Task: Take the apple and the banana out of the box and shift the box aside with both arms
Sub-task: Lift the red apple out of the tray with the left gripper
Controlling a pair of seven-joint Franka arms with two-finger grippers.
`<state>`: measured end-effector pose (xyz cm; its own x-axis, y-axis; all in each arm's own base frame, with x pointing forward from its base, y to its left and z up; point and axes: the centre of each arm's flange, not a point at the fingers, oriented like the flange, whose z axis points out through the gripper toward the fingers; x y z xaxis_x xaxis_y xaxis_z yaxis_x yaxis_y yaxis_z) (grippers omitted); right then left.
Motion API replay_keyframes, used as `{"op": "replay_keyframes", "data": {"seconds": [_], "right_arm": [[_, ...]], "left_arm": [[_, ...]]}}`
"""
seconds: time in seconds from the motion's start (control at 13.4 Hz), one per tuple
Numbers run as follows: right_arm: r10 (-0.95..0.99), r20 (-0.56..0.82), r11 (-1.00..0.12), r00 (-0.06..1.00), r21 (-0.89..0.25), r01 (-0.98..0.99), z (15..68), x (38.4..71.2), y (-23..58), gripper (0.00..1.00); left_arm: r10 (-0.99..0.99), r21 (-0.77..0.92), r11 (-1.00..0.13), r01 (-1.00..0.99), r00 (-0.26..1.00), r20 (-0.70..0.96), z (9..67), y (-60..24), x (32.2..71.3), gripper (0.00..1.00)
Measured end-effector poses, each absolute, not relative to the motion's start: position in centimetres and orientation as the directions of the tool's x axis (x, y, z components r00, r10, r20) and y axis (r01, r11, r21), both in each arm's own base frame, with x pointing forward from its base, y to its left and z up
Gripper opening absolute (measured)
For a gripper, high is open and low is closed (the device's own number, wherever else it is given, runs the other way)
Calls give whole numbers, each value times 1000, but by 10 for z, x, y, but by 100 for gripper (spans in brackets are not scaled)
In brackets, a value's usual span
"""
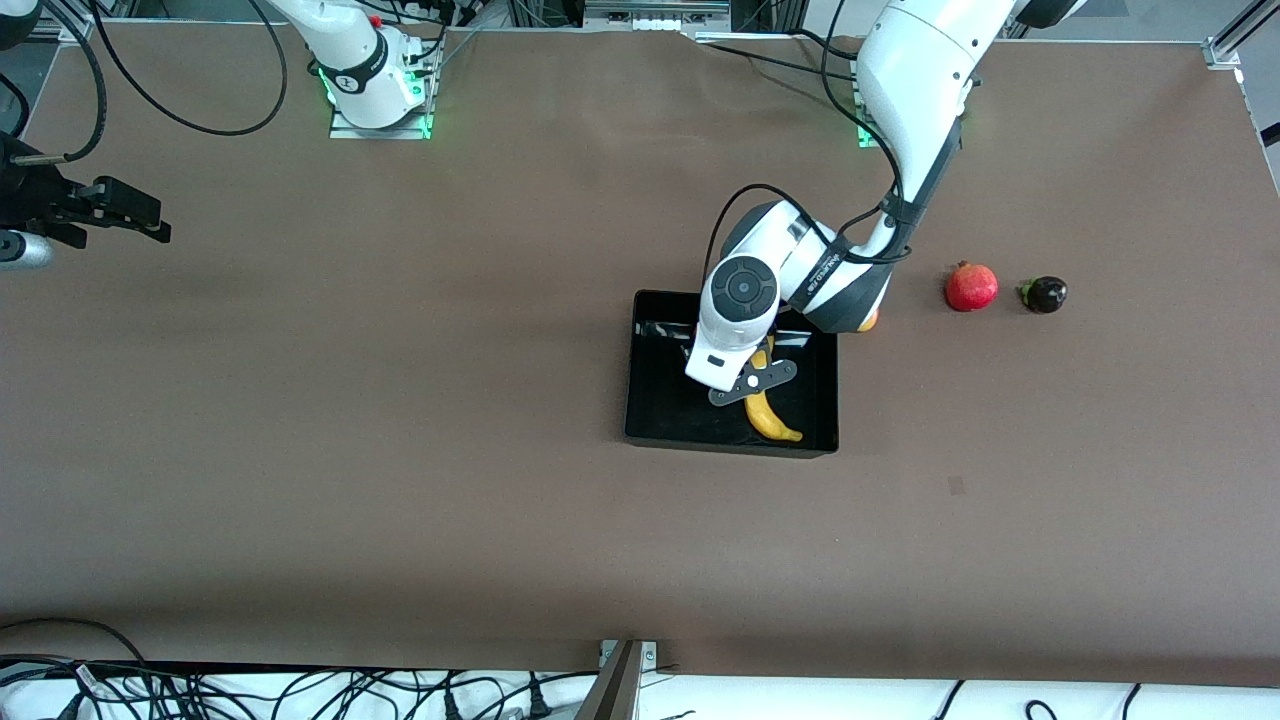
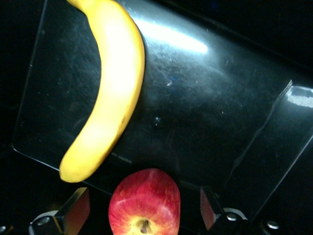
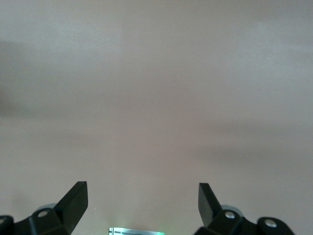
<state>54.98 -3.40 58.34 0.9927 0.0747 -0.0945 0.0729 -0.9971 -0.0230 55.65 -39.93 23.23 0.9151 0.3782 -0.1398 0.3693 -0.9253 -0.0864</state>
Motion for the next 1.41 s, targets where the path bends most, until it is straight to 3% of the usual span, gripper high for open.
{"op": "replay_keyframes", "data": {"seconds": [0.6, 0.82, 1.19, 1.41], "right_arm": [[75, -94, -997, 993, -23, 73, 583, 550, -34, 100], [74, -94, -997, 993, -23, 73, 583, 550, -34, 100], [74, -95, -997, 993, -23, 73, 583, 550, -34, 100], [74, -95, -997, 993, -23, 72, 583, 550, -34, 100]], "left_arm": [[378, -119, -925, 362, 909, -176, 208, -403, 541, 100], [374, -125, -926, 356, 909, -184, 202, -403, 535, 69], [373, -119, -927, 356, 909, -188, 203, -404, 535, 67], [398, -87, -917, 388, 902, -169, 231, -394, 557, 67]]}}
